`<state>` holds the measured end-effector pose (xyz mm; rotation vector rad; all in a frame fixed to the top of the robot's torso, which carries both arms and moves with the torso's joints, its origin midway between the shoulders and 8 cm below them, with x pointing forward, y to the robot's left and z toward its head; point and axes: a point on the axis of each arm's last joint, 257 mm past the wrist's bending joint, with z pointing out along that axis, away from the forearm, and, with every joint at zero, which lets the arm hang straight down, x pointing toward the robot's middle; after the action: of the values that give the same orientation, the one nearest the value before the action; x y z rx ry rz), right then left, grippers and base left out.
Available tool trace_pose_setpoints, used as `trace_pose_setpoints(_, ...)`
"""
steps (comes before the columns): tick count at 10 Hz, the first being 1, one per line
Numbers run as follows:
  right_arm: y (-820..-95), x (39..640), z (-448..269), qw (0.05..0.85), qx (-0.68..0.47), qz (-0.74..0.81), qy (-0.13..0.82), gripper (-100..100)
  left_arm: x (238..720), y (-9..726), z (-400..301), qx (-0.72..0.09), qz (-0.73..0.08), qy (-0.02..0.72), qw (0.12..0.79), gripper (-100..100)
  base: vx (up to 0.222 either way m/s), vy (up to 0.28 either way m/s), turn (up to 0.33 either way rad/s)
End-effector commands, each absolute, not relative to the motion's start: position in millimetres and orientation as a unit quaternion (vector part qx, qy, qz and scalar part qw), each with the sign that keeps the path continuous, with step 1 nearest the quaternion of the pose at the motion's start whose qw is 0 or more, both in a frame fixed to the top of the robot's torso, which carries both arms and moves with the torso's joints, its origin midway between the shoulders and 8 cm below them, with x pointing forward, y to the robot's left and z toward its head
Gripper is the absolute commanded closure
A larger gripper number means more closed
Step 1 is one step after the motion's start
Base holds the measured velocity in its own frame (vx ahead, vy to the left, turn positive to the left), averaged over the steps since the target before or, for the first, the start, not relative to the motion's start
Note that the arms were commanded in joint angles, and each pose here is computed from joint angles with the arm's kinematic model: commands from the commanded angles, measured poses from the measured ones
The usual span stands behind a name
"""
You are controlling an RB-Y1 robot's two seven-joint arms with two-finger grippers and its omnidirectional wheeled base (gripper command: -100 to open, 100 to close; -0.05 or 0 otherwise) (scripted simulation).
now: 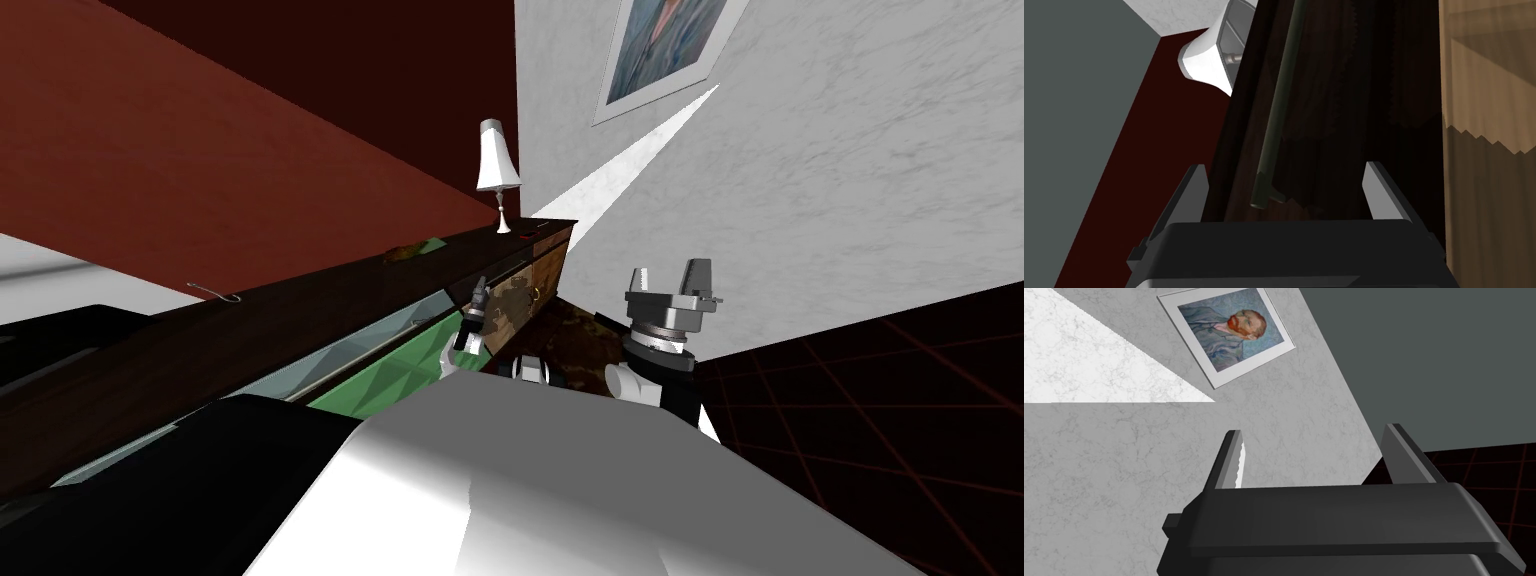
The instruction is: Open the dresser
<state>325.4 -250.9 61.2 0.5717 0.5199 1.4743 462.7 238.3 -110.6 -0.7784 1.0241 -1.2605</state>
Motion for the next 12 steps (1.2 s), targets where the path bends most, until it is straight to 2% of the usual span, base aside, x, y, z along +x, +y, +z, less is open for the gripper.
trace_pose_setpoints(1, -251, 325, 61, 0.673, 0.254, 0.655, 0.231, 0, 474, 250, -107, -0.346, -0.532, 0.455, 0.625, -100, 0.002, -0.068, 0.058)
trace_pose_setpoints(12, -251, 325, 61, 0.673, 0.254, 0.655, 0.231, 0, 514, 305, -89, -0.381, -0.458, 0.488, 0.638, -100, 0.016, -0.087, 0.075)
